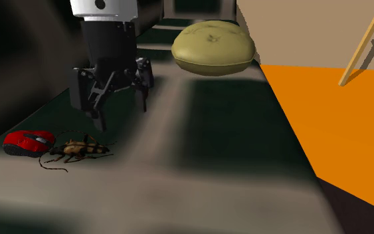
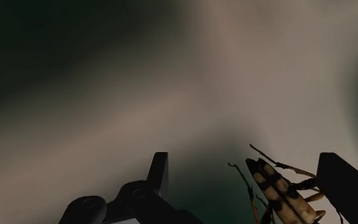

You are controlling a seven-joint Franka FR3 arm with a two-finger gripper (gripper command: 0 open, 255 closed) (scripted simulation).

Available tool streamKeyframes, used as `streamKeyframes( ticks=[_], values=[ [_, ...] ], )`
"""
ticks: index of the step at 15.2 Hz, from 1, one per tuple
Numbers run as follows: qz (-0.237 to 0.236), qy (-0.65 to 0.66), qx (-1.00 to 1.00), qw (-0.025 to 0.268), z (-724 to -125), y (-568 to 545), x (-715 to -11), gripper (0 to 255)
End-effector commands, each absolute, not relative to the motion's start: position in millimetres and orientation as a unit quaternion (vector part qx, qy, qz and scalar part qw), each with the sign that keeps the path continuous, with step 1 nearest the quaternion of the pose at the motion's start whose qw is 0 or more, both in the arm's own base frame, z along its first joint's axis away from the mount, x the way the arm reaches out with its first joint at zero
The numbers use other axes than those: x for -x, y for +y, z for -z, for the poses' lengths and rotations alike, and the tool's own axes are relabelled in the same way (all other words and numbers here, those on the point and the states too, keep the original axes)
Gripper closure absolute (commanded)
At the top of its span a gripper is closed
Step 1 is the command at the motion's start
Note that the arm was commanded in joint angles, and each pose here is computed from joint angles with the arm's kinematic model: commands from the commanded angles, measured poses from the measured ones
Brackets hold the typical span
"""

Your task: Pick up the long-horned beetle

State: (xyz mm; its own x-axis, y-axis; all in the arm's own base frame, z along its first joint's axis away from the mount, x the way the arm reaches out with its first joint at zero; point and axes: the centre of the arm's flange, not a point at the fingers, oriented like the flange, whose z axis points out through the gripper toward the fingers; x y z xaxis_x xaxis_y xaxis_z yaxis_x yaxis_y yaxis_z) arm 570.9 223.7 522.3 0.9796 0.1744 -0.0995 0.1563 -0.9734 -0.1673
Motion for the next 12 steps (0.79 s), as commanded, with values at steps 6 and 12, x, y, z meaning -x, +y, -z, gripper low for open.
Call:
streamKeyframes(
  ticks=[6, 12],
  values=[
    [-0.062, -0.117, 0.988, 0.082, -513.7, 292.0, -621.2, 0],
    [-0.062, -0.117, 0.988, 0.082, -482.1, 292.0, -621.2, 0]
  ],
)
